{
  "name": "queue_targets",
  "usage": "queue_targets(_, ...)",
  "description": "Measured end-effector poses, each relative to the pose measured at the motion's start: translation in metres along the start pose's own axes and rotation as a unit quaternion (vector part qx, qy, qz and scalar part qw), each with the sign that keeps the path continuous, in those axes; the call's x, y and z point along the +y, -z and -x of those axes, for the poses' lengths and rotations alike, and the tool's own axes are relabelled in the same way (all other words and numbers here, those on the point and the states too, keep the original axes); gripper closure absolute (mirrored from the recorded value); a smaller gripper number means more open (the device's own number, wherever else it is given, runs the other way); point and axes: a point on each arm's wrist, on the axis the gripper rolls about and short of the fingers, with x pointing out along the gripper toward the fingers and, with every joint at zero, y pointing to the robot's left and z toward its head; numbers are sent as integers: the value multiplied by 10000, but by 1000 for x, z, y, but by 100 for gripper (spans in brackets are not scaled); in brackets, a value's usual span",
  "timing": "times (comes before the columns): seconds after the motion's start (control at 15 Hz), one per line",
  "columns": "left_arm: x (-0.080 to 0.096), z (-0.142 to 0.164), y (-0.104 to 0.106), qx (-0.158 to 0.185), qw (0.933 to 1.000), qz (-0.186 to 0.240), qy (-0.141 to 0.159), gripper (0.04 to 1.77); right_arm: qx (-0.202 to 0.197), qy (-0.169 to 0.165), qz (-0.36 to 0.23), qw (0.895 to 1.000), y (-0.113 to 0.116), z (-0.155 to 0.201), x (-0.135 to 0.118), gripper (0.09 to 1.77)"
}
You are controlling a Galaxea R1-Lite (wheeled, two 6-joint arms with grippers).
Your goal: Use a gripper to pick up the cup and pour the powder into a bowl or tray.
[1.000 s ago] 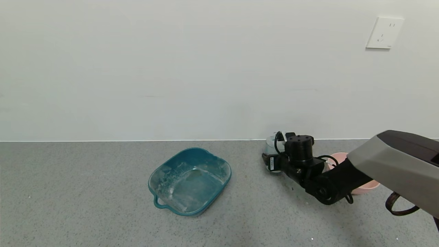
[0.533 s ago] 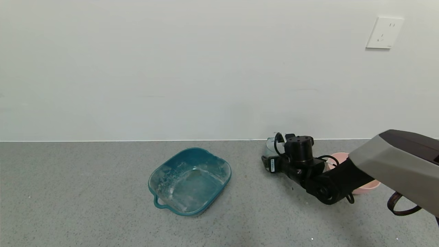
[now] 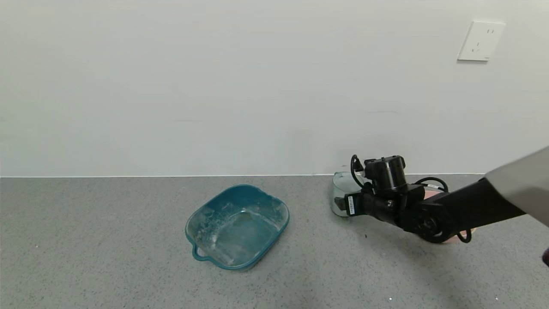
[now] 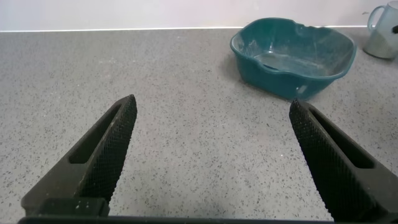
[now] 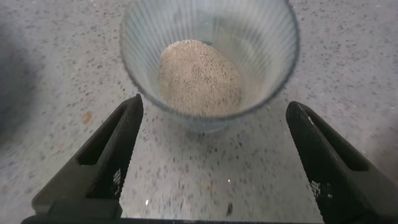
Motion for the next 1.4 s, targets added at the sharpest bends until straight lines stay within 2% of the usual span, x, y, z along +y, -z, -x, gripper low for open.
queue_targets(0.27,0,0,0,-2,10000,0,0,5,138,-222,72,9996,-21,57,-7,17)
queue_targets(0.67,0,0,0,-2,10000,0,0,5,-188,-297,273,9990,-38,167,-29,16)
queue_targets(0.93,0,0,0,-2,10000,0,-2,5,-561,-434,311,9970,-21,246,-42,16)
queue_targets(1.2,0,0,0,-2,10000,0,0,5,-803,-494,369,9949,12,311,-57,16)
queue_targets(1.4,0,0,0,-2,10000,0,0,5,-1130,-526,385,9914,34,351,-71,16)
